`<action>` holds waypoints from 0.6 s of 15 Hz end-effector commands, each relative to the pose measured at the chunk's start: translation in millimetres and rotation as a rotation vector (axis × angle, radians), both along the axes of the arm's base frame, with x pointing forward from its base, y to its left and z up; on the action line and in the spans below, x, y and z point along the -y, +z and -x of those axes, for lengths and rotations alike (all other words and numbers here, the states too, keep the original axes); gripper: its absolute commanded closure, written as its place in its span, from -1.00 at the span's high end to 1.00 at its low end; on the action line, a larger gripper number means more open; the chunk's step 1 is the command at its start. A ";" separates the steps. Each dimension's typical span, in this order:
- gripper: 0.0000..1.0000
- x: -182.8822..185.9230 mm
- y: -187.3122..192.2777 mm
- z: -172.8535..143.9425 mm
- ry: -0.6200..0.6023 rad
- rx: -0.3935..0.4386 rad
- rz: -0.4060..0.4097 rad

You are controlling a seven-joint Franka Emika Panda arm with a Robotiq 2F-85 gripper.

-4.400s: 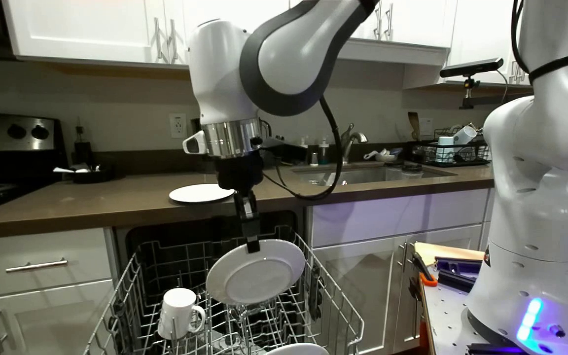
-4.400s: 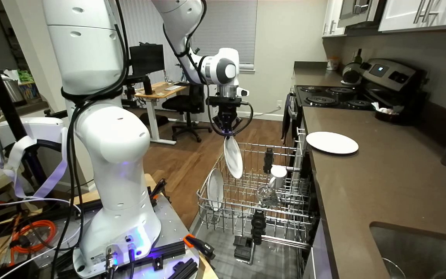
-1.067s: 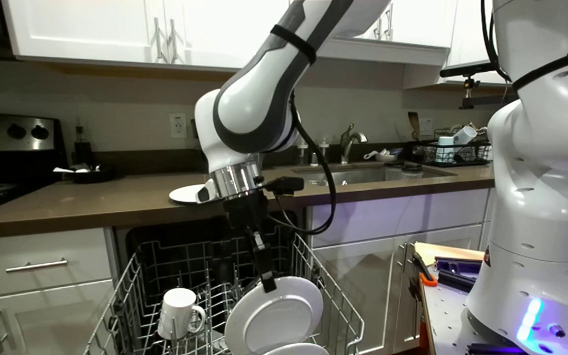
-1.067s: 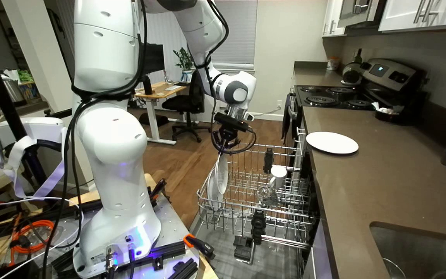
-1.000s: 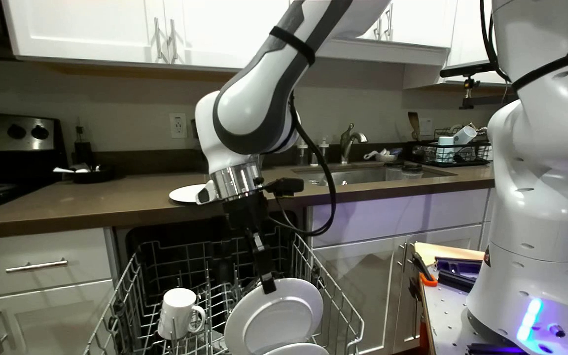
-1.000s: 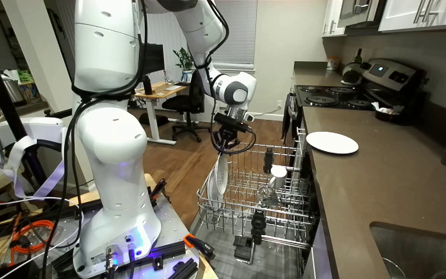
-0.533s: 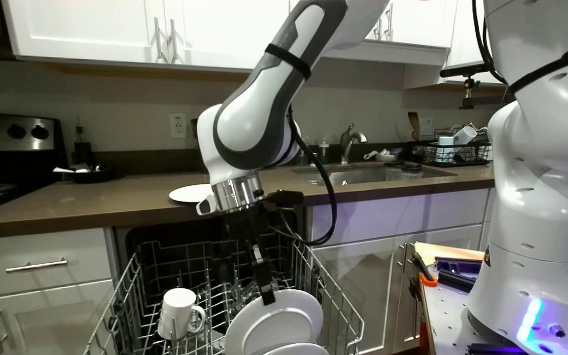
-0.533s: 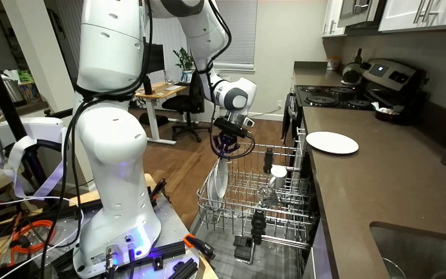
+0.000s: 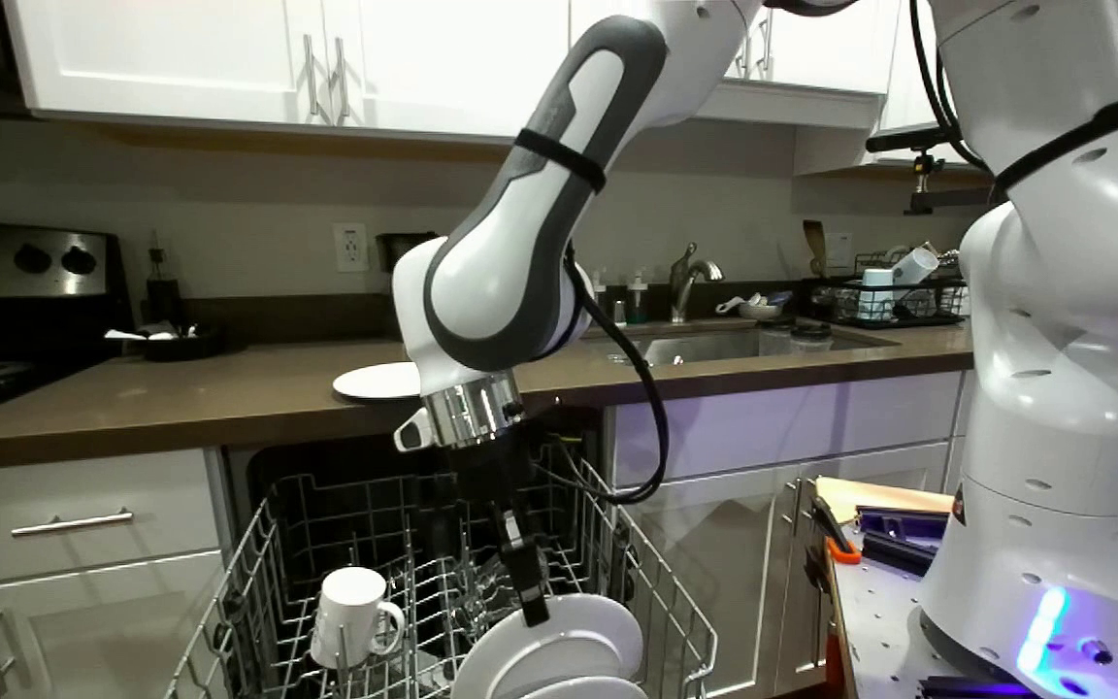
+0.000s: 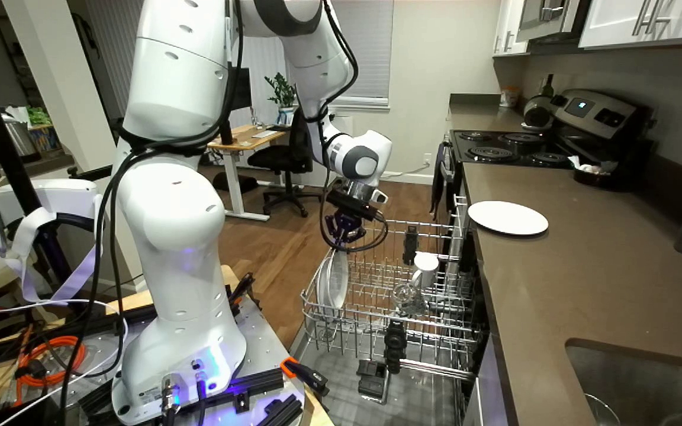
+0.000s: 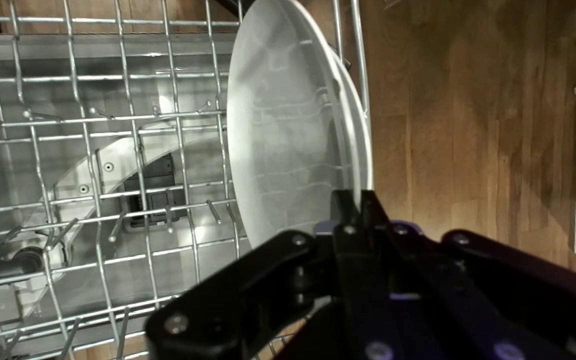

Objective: Pick up the plate on top and put it in the kitchen plate holder

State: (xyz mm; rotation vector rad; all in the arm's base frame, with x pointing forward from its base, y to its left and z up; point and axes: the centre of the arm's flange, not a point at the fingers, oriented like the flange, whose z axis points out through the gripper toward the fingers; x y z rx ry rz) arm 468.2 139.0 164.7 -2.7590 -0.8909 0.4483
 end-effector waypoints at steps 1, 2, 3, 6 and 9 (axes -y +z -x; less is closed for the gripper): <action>-0.90 0.6 -15.0 -0.8 -0.023 0.015 0.010; -0.90 0.7 -19.0 -0.8 -0.022 0.015 0.011; -0.90 1.0 -22.5 -0.6 -0.023 0.019 0.014; -0.90 2.3 -37.7 2.0 -0.015 0.012 0.026; -0.90 3.0 -52.6 4.8 -0.012 0.001 0.048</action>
